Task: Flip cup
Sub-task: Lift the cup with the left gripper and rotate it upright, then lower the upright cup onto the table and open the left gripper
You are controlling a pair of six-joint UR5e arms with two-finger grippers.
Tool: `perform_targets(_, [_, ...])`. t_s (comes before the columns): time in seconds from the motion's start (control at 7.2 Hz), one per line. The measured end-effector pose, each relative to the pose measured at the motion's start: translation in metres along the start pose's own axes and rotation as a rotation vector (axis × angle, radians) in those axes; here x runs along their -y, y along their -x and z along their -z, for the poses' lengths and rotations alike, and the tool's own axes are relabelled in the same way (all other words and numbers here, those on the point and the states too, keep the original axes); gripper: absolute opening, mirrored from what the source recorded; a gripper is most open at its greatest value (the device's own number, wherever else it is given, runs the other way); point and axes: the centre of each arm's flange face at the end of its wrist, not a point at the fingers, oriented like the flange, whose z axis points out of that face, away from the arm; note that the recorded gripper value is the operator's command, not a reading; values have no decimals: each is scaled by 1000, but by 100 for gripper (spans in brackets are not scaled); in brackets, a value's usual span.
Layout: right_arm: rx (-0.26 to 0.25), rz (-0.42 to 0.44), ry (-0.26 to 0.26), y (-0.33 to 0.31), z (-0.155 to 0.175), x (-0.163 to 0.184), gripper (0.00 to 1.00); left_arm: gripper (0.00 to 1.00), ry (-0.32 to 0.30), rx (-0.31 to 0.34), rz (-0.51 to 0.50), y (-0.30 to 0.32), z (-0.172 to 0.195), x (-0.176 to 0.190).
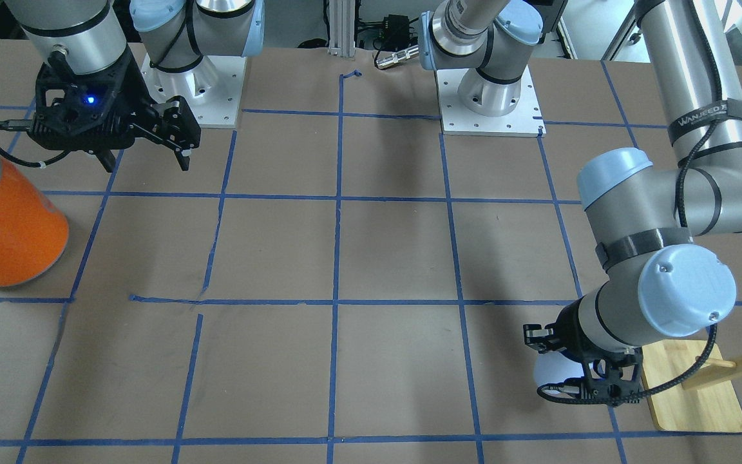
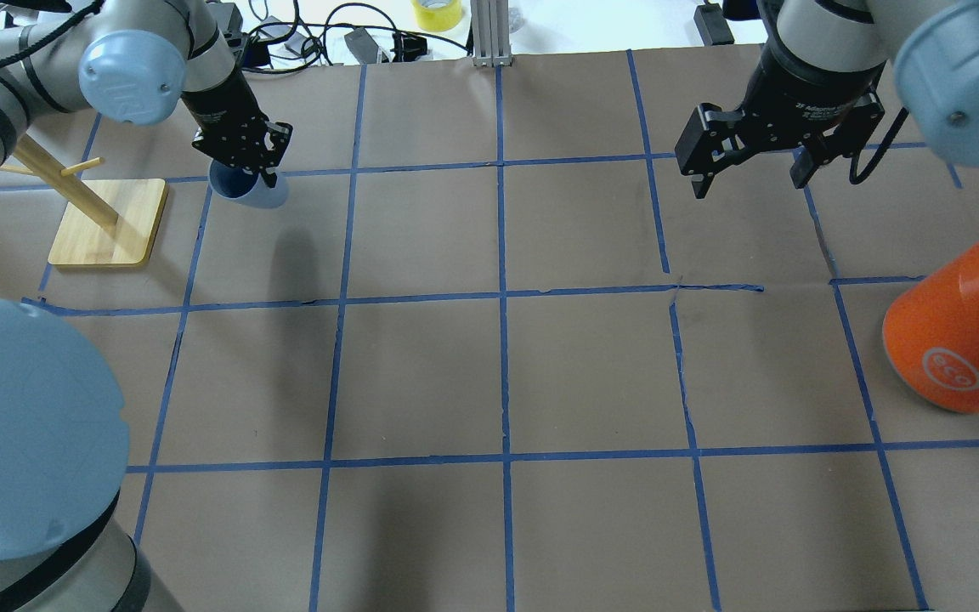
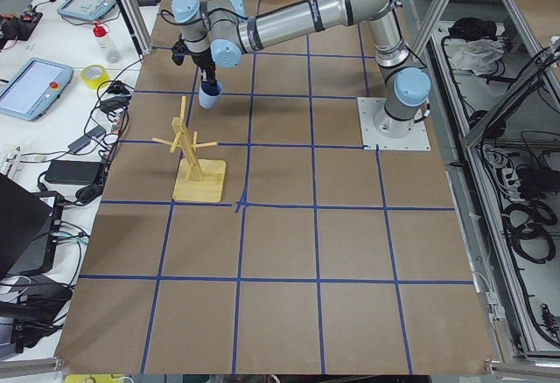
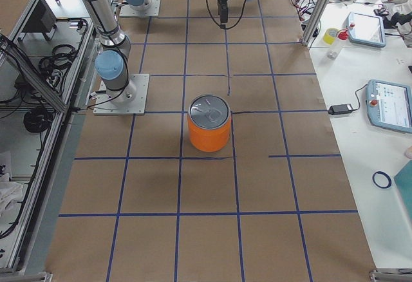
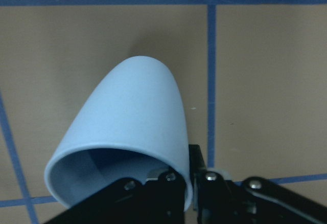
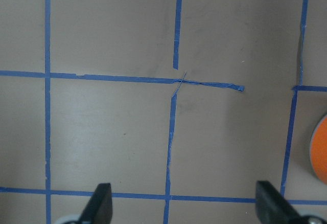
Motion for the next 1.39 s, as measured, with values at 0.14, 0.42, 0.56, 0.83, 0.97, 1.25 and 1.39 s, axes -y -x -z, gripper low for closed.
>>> perform_targets(0.14, [0,0,-3,0,0,1,100,0,19,34,-8,4,-6,2])
perform_targets(0.42, [1,13,-2,-1,0,1,100,0,40,45,-1,5,-18,5])
perform_targets(0.56, [0,27,-2,-1,0,1,100,2,46,40,1,3,-22,5])
perform_targets(0.83, [0,36,-2,-1,0,1,100,67,54,28,1,0,-27,5])
perform_targets(0.97, [0,37,-2,-1,0,1,100,100,56,25,0,0,-28,4])
perform_targets(1.25, [0,38,2,-1,-1,0,100,100,58,24,-1,-2,-30,4])
perform_targets(1.39, [1,38,5,-1,-1,0,100,100,53,24,-2,-3,-26,3])
